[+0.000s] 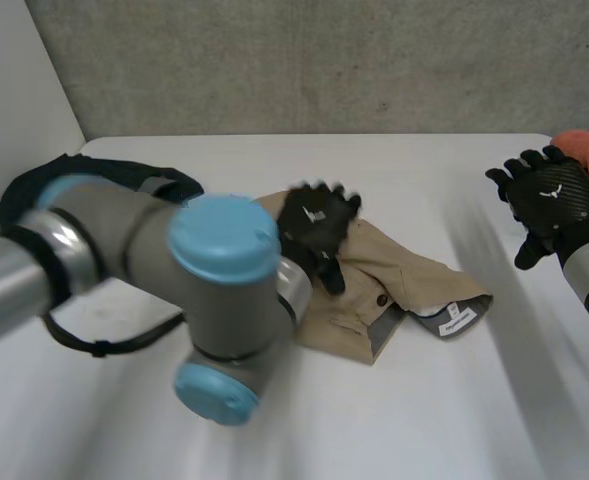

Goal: Fold the laundry.

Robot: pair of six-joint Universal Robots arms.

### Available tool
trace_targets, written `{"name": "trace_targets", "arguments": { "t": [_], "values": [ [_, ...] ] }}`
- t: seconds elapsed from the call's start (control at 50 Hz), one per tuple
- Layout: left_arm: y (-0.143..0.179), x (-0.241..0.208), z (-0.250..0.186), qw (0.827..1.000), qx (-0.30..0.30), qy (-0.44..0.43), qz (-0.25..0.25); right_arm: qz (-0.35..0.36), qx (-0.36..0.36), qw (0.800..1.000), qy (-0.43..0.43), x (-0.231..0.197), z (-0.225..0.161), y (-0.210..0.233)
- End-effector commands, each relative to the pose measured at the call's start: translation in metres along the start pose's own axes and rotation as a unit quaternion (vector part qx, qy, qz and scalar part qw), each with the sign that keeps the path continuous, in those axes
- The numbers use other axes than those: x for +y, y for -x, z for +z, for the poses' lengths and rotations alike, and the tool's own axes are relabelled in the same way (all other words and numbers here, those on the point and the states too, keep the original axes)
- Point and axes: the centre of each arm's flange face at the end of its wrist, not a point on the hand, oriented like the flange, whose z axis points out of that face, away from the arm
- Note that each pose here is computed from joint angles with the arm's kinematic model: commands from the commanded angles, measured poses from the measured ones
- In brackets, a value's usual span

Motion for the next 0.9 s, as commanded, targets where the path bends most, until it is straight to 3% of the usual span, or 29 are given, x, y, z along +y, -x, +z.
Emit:
{"name": "trace_targets", "arguments": {
  "t": [0.02,0.12,0.22,0.38,0.5,0.64,0.7,0.8,0.9],
  "values": [
    [0.074,-0.051,-0.018,0.996,-0.073,-0.041,0.022,0.097,-0.049,0.991,0.079,-0.010,-0.013,0.001],
    [0.117,-0.026,-0.012,0.991,-0.080,0.003,0.106,0.168,-0.116,0.970,0.133,-0.019,-0.032,0.024],
    [0.155,0.011,-0.002,0.984,-0.053,0.043,0.168,0.195,-0.138,0.965,0.105,-0.025,-0.030,0.049],
    [0.156,0.071,0.032,0.983,0.032,0.066,0.169,0.183,-0.131,0.971,0.077,-0.009,-0.006,0.083],
    [0.154,0.092,0.043,0.983,0.041,0.076,0.165,0.166,-0.101,0.979,0.068,0.004,0.011,0.096],
    [0.148,0.081,0.042,0.984,0.043,0.063,0.163,0.154,-0.096,0.982,0.049,-0.002,0.020,0.092],
    [0.140,0.049,0.033,0.986,0.028,0.043,0.160,0.137,-0.086,0.986,0.033,-0.011,0.024,0.084],
    [0.125,-0.003,-0.007,0.992,-0.026,0.026,0.125,0.071,-0.037,0.995,-0.055,-0.065,0.032,0.043],
    [0.103,-0.026,-0.044,0.996,-0.021,0.010,0.084,0.022,-0.008,0.994,-0.106,-0.091,0.057,0.025]
  ]
}}
